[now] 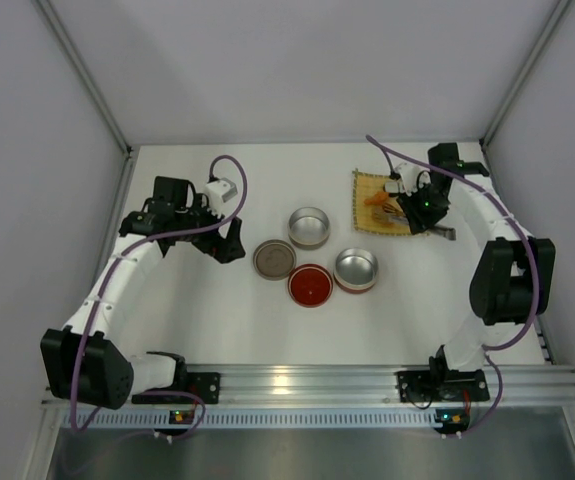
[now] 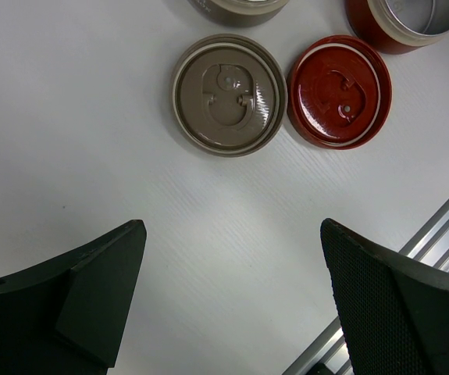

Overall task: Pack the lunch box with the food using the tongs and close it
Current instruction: Pick up the fake food from the plate.

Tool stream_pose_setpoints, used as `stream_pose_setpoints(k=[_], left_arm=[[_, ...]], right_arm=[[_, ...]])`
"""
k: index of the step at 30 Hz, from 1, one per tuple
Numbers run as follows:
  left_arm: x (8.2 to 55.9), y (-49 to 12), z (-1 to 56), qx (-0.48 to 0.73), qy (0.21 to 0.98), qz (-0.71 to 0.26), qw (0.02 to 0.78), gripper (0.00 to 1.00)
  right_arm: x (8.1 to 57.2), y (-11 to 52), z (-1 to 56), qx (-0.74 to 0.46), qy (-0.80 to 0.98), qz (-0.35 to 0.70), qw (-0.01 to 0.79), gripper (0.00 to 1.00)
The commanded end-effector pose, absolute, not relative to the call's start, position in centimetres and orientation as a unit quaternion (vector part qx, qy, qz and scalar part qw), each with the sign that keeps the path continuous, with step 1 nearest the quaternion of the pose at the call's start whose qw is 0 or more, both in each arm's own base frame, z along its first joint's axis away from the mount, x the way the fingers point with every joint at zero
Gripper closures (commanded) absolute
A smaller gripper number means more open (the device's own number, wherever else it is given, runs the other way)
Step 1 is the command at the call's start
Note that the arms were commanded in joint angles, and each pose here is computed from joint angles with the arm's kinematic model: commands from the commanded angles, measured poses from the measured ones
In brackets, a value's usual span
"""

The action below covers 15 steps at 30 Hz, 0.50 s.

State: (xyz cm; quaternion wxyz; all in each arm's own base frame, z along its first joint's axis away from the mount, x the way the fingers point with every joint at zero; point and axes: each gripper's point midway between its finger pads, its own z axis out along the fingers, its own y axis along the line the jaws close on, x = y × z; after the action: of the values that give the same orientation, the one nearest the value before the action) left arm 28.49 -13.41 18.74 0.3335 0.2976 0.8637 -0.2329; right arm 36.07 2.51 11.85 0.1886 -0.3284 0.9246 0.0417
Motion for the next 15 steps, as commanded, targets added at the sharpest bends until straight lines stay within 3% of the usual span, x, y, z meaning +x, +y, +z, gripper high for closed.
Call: stream_pose_setpoints(k=[1, 3, 12, 15], left_arm=[[29.3, -14.0, 19.9, 0.300, 0.851, -0.247, 0.354, 0.02], [29.4, -13.9, 19.9, 0.297, 0.852, -0.244, 0.355, 0.02], [29.6, -13.8, 19.9, 0.289, 0.855, -0.240, 0.358, 0.02], [29.6, -13.8, 19.7, 0.282, 0.857, -0.240, 0.358, 0.02]], right_arm=[[37.3, 2.5, 12.4, -0.336, 0.915, 0.041, 0.218, 0.67], [37.3, 2.6, 12.7, -0.338, 0.914, 0.041, 0.221, 0.69], [36.3, 2.6, 15.9, -0.337, 0.906, 0.035, 0.252, 1.00], [35.8, 2.8, 17.0, -0.337, 0.903, 0.035, 0.265, 1.00]])
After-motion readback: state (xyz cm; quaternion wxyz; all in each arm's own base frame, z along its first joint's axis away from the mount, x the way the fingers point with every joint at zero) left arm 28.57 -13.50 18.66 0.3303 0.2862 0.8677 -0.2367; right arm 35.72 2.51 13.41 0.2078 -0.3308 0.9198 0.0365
